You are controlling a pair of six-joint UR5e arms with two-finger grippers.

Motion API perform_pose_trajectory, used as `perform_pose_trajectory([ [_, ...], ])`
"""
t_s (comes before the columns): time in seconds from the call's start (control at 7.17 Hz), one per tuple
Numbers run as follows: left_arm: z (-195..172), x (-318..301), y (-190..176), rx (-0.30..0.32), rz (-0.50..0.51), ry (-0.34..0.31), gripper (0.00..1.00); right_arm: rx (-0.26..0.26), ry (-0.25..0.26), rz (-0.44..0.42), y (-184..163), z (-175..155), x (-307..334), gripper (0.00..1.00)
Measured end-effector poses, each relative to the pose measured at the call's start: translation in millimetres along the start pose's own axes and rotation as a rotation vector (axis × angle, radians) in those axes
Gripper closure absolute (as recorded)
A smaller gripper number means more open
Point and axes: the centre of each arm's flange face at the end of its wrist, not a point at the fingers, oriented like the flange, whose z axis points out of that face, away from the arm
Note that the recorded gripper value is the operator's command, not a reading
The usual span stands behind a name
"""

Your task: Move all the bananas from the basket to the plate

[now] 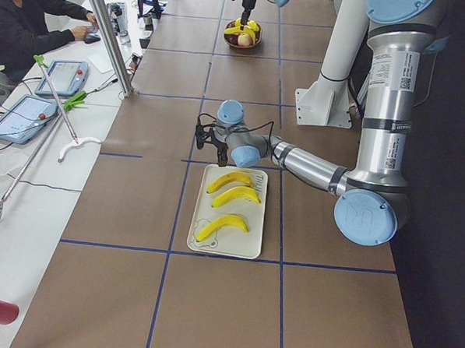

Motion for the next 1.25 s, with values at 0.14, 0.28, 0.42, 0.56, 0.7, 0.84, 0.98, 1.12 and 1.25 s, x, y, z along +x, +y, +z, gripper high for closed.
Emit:
perform_pose_trajectory([
  [0.14,-0.2,2.2,-0.6,0.001,0.002,0.003,0.0,-0.009,0.009,-0.001,2.8,6.4,1.6,0.01],
  [0.28,-0.7,4.3,-1.0,0.002,0.004,0.006,0.0,-0.015,0.015,0.001,4.3,9.9,3.4,0.33],
  [0.42,-1.5,6.2,-1.5,0.005,0.005,0.009,0.0,-0.018,0.019,0.004,4.8,11.2,5.0,0.61],
  [0.56,-1.9,7.4,-1.8,0.006,0.005,0.011,0.0,-0.019,0.023,0.006,5.5,11.7,7.3,0.86],
  [0.7,-1.9,8.0,-1.8,0.007,0.005,0.011,0.0,-0.019,0.028,0.007,6.3,12.1,10.3,0.92],
  [0.84,-0.9,8.4,-1.8,0.006,0.006,0.011,0.0,-0.018,0.033,0.007,6.6,12.8,12.4,0.93],
  [0.98,0.7,8.6,-2.0,0.005,0.006,0.01,0.0,-0.015,0.034,0.006,6.5,12.9,12.4,0.96],
  [1.12,1.8,9.0,-2.1,0.004,0.007,0.009,0.0,-0.012,0.031,0.002,6.3,11.1,11.0,0.98],
  [1.25,2.3,9.0,-2.2,0.004,0.007,0.009,0.0,-0.003,0.017,-0.005,5.7,3.4,7.0,0.99],
])
